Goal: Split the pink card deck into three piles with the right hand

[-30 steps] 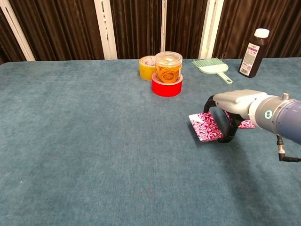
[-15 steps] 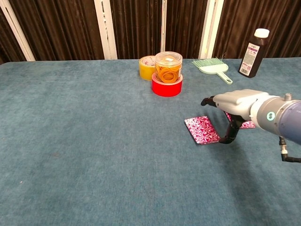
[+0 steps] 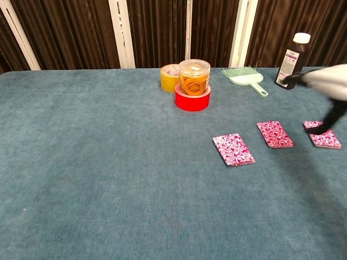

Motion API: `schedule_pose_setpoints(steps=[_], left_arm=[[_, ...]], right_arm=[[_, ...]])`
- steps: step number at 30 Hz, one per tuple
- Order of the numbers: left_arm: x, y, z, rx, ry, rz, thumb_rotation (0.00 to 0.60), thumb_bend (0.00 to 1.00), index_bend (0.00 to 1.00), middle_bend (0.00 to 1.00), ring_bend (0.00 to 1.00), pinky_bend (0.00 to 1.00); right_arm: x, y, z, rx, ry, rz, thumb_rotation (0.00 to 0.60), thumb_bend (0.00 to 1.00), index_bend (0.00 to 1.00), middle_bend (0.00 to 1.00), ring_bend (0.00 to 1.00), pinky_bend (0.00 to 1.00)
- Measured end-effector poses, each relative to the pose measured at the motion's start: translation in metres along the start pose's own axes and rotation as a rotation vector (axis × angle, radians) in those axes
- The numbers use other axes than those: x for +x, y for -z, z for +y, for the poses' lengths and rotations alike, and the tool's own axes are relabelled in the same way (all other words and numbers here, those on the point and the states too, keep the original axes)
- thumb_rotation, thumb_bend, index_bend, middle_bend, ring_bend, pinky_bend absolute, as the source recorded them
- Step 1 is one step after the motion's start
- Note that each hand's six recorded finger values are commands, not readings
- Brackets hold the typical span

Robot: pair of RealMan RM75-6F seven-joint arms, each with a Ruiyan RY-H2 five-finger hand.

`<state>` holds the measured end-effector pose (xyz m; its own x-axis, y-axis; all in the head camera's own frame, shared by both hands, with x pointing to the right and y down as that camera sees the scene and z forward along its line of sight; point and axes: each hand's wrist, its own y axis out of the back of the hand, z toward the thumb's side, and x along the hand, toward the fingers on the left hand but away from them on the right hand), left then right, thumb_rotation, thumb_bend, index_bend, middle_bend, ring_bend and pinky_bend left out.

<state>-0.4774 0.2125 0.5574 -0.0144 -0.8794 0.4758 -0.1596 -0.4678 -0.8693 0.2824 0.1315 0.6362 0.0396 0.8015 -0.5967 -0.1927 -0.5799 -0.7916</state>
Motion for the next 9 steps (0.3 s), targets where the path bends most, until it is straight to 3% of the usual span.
schedule_pose_setpoints(steps=[9], left_arm=[[-0.006, -0.003, -0.001, 0.047, -0.032, -0.011, 0.6, 0.0, 0.0, 0.0, 0.0, 0.04]], right_arm=[[0.065, 0.065, -0.002, -0.06, 0.093, -0.018, 0.6, 0.28, 0.0, 0.0, 0.0, 0.0]])
